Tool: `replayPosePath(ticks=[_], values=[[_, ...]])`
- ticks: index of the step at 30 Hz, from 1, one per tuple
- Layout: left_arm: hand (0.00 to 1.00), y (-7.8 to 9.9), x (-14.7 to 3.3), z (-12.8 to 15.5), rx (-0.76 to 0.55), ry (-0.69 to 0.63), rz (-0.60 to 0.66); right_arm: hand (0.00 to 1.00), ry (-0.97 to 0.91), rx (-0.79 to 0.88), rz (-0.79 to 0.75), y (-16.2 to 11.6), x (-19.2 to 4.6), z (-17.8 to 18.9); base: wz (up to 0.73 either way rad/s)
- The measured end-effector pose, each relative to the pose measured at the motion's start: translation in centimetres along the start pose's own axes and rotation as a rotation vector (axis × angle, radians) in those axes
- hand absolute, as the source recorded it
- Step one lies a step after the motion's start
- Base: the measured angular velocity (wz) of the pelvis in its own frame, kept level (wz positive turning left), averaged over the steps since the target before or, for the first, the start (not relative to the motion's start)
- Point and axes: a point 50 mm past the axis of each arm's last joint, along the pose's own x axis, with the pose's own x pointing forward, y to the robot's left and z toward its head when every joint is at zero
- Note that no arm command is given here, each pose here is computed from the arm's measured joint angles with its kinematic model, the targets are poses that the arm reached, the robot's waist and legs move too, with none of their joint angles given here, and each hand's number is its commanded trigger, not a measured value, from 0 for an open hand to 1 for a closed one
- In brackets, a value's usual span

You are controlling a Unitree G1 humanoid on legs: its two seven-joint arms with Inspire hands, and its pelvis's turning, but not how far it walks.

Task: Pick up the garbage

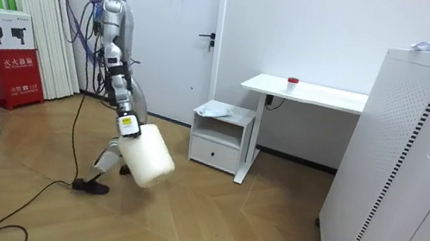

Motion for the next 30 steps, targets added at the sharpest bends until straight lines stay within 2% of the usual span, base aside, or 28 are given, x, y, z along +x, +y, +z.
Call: replayPosePath(ticks=[6, 10, 16, 19, 24, 29, 30], values=[[0.00, 0.7, 0.1, 0.4, 0.024, -0.025, 0.053, 1.00, -0.070, 0.040, 0.001, 0.0, 0.0, 1.3, -0.09], [0.00, 0.7, 0.0, 0.2, 0.023, -0.043, 0.068, 1.00, -0.059, 0.087, 0.021, 0.5, -0.1, 0.8, 0.18], [0.00, 0.0, -0.7, -3.6, 0.044, 0.053, 0.046, 1.00, -0.022, 0.129, 0.026, 0.4, -0.2, -0.6, 0.13], [0.00, -0.1, -0.9, -4.5, 0.048, 0.083, 0.047, 1.00, -0.024, 0.129, 0.027, 0.4, -0.1, -0.3, -0.10], [0.00, 0.3, -0.5, -2.4, 0.043, 0.033, 0.078, 1.00, -0.043, 0.089, 0.055, 1.1, 0.0, 0.6, 0.15], [0.00, 1.6, 0.0, 3.0, 0.011, -0.145, 0.170, 1.00, -0.087, 0.022, 0.075, 1.8, 0.2, 2.4, 0.15], [0.00, 2.0, 0.0, 5.2, -0.005, -0.219, 0.193, 1.00, -0.109, 0.019, 0.076, 1.9, 0.3, 3.3, 0.26]])
